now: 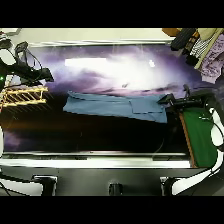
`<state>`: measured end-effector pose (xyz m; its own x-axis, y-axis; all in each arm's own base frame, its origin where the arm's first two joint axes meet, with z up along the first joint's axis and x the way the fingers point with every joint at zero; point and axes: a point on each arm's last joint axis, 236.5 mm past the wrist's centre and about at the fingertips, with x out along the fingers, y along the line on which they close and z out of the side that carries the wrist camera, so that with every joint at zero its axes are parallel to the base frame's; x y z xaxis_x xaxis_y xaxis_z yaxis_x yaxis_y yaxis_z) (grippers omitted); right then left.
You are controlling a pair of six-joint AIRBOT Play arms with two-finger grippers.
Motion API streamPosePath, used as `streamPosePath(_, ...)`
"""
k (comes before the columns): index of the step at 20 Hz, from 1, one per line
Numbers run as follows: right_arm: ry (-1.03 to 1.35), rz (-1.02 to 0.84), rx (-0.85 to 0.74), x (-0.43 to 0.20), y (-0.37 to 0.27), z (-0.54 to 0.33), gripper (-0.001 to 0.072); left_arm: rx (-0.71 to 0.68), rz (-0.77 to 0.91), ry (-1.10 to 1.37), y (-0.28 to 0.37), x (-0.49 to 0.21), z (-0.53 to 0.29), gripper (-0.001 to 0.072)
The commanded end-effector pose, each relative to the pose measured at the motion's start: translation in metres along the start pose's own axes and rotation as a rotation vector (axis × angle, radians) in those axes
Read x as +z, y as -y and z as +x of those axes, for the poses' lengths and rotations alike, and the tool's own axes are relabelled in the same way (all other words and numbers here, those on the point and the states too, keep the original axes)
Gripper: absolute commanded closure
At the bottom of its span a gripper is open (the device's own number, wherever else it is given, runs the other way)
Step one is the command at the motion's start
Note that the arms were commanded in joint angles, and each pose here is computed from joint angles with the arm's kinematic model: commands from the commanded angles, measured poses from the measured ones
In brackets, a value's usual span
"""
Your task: Fold the clothes and pants, and hang the long-sleeved shirts on hangers.
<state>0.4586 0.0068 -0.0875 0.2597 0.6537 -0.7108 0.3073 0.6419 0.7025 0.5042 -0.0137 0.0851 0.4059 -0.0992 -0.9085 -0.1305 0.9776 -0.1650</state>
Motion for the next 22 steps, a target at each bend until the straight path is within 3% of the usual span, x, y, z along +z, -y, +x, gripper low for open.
streamPosePath(1, 0.005, -0.053, -0.069, 0.0, 0.0, 0.021, 0.0229, 0.004, 0.001, -0.011, -0.001, -0.003, -0.001, -0.0013)
streamPosePath(2, -0.001, -0.065, -0.07, -0.002, -0.005, 0.026, 0.0375, -0.003, -0.001, -0.015, 0.001, -0.004, 0.0, -0.0013)
streamPosePath(3, -0.008, -0.075, -0.068, -0.005, -0.009, 0.029, 0.0638, -0.024, -0.005, -0.021, 0.006, -0.005, 0.001, -0.0013)
streamPosePath(4, -0.007, -0.087, -0.067, -0.006, -0.015, 0.029, 0.0684, -0.056, -0.011, -0.029, 0.013, -0.006, 0.003, -0.0013)
streamPosePath(5, 0.004, -0.099, -0.059, -0.005, -0.023, 0.025, 0.0685, -0.087, -0.017, -0.042, 0.021, -0.008, 0.006, -0.0013)
streamPosePath(6, 0.021, -0.094, -0.044, -0.004, -0.034, 0.016, 0.0685, -0.113, -0.022, -0.058, 0.029, -0.011, 0.012, 0.0089)
streamPosePath(7, 0.042, -0.084, -0.04, -0.004, -0.046, 0.004, 0.0686, -0.14, -0.028, -0.082, 0.039, -0.015, 0.02, 0.0439)
streamPosePath(8, 0.053, -0.099, -0.034, -0.005, -0.06, -0.009, 0.0686, -0.159, -0.047, -0.099, 0.049, -0.018, 0.031, 0.0686)
streamPosePath(14, 0.106, -0.19, 0.008, -0.021, -0.151, -0.096, 0.0685, -0.429, -0.179, -0.232, 0.217, -0.07, 0.119, 0.0693)
streamPosePath(18, 0.143, -0.252, -0.058, -0.03, -0.176, -0.141, 0.0685, -0.621, -0.25, -0.32, 0.347, -0.139, 0.148, 0.0693)
streamPosePath(22, 0.166, -0.302, -0.103, -0.036, -0.192, -0.17, 0.0685, -0.758, -0.346, -0.395, 0.435, -0.202, 0.151, 0.0694)
